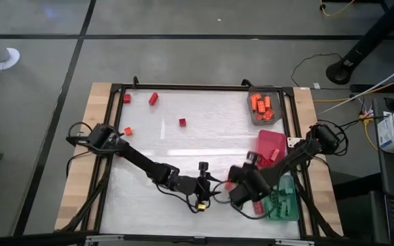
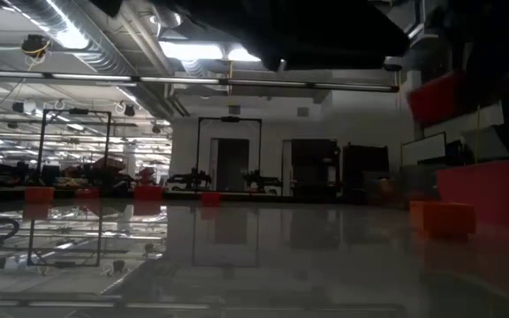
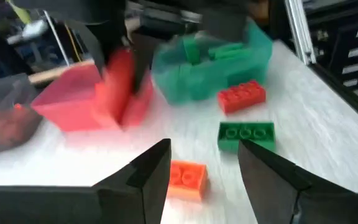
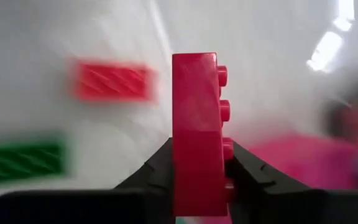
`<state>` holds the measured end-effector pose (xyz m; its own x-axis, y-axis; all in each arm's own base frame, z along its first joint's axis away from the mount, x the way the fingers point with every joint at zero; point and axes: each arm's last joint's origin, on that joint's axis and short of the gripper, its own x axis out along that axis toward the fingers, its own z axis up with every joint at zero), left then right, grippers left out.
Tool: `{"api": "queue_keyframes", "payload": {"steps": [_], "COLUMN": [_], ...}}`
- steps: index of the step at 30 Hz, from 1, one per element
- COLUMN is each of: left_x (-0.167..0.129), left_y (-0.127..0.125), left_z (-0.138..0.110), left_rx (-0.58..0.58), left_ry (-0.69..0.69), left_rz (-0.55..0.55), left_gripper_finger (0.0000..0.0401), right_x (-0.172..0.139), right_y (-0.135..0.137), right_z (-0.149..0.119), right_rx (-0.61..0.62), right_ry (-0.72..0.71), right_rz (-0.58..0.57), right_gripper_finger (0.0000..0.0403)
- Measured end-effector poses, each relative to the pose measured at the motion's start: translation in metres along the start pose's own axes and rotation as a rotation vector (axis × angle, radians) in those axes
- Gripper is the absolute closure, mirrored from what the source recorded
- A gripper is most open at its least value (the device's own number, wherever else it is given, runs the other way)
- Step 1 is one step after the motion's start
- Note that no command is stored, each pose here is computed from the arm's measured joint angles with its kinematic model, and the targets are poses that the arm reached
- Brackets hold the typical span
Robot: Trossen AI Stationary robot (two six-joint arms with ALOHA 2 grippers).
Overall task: Sort blocks
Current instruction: Put the green game piece into the blue bin
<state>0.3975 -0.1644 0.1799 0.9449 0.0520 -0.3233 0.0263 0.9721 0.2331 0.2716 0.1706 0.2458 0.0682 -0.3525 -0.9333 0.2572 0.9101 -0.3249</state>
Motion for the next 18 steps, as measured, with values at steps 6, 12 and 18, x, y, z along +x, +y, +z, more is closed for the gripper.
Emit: {"api": "queue_keyframes", "payload": {"steps": [6, 12, 18], "left_x": [-0.02, -0.039, -0.048], "left_y": [0.014, 0.022, 0.026], "left_z": [0.009, 0.008, 0.003], "left_rx": [-0.015, -0.015, -0.039], "left_ry": [0.136, 0.29, 0.388], "left_rz": [0.014, 0.017, 0.036], "left_gripper_finger": [0.023, 0.0229, 0.0229], "right_x": [0.008, 0.03, 0.055], "right_y": [-0.028, -0.046, -0.058], "right_z": [-0.001, -0.008, -0.036], "right_rx": [-0.036, -0.058, -0.07], "right_ry": [0.136, 0.287, 0.441], "right_rz": [-0.101, -0.091, -0.104], "right_gripper_finger": [0.0303, 0.0306, 0.0298]}}
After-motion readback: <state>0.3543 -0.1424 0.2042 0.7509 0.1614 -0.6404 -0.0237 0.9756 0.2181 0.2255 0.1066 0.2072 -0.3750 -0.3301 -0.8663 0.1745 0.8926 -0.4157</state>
